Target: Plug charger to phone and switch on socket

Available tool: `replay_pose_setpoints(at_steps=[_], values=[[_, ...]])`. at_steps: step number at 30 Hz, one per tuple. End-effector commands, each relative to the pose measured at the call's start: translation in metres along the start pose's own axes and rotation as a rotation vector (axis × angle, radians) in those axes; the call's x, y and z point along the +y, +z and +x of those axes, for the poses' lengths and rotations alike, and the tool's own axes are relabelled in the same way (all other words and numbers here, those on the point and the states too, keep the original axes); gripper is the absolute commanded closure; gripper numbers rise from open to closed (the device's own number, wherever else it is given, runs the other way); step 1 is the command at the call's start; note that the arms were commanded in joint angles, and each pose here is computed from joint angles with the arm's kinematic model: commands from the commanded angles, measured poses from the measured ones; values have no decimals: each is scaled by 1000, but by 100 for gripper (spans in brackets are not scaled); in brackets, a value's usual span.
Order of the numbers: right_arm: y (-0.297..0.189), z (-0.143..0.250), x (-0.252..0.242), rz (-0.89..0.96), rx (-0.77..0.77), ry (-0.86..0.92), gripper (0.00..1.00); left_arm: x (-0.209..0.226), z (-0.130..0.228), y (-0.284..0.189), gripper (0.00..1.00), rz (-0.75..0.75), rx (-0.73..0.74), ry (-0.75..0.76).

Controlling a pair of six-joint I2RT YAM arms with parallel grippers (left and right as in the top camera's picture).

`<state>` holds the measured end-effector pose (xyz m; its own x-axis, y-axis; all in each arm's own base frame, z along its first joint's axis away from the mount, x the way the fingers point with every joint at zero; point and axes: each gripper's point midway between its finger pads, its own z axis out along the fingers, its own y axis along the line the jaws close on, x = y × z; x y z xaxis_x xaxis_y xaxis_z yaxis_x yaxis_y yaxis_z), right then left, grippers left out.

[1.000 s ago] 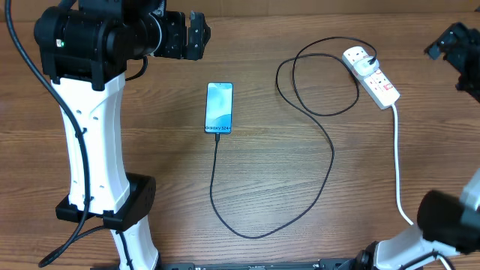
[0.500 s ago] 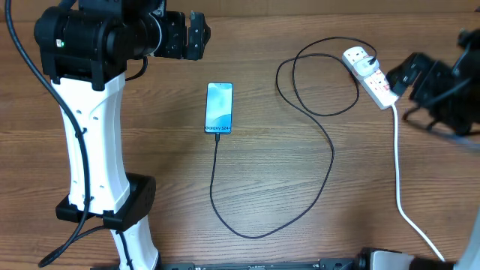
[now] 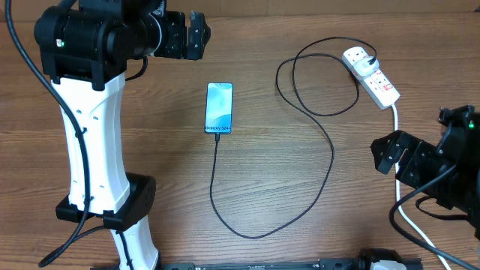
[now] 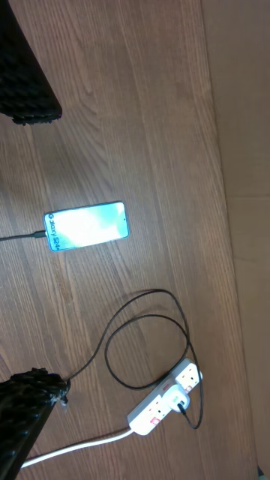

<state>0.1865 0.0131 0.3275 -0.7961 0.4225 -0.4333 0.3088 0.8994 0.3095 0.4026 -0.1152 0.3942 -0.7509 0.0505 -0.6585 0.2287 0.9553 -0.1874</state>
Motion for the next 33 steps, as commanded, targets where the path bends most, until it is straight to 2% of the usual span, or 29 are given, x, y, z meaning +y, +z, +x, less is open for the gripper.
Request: replay_pose_setpoints(at_steps=[1,22,33], values=[[2,0,0,-1,2,-4,0,2,0,2,0,-8,5,-8],[27,-9,-2,47,87,3,0,2,0,2,0,-8,5,-8],[27,-14,-3,-6,-84,-21,0,2,0,2,0,-8,5,-8]])
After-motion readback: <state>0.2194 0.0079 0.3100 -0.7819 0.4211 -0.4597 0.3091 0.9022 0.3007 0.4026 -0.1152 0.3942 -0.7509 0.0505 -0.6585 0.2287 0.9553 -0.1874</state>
